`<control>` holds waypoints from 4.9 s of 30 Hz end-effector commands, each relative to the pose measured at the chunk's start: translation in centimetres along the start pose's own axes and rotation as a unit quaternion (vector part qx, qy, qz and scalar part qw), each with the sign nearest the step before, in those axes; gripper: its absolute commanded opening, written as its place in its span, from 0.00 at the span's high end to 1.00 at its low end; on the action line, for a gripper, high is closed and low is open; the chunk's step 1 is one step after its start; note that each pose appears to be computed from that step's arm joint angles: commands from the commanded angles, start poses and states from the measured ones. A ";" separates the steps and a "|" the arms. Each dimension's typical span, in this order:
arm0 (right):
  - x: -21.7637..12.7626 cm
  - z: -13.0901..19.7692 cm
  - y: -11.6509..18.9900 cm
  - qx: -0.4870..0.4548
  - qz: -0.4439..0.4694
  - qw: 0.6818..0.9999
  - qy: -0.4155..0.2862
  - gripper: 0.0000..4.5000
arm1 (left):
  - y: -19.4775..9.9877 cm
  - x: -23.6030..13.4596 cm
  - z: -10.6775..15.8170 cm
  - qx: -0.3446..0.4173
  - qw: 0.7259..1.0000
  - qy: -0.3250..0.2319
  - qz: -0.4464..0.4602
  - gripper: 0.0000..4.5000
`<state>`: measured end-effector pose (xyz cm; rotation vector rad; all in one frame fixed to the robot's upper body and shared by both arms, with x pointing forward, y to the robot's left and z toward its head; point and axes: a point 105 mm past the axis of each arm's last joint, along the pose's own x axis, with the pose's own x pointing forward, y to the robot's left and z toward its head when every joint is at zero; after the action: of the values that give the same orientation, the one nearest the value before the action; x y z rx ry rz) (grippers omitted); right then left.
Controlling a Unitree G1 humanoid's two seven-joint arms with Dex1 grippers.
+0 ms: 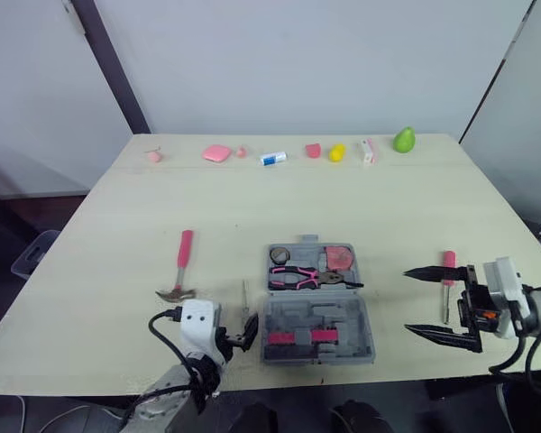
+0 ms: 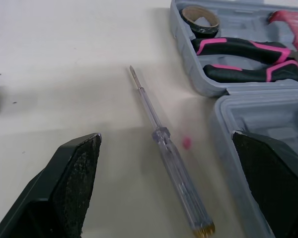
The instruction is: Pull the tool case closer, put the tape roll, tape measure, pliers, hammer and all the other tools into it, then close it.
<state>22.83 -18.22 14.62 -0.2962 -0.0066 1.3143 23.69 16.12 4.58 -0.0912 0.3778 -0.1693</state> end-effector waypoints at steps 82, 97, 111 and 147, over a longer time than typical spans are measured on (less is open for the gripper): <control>0.2 -0.8 0.3 -0.019 -0.044 0.999 -0.005 0.00 | 1.0 0.6 6.6 0.208 0.940 -0.058 -0.264 0.99; 0.0 -1.1 -0.1 -0.025 -0.060 0.998 -0.005 0.00 | -3.2 1.5 7.8 0.370 0.789 0.091 -0.482 0.99; -0.4 -1.4 0.2 -0.029 -0.084 0.996 0.001 0.00 | -7.5 5.7 6.6 0.446 0.710 0.166 -0.518 0.99; -0.5 -2.1 0.8 -0.030 -0.094 0.995 0.014 0.00 | -9.2 7.8 5.2 0.484 0.696 0.168 -0.504 0.99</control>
<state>22.25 -19.03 11.56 -0.3243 -0.0020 1.1311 31.45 6.48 7.23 0.8018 0.5575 -1.4661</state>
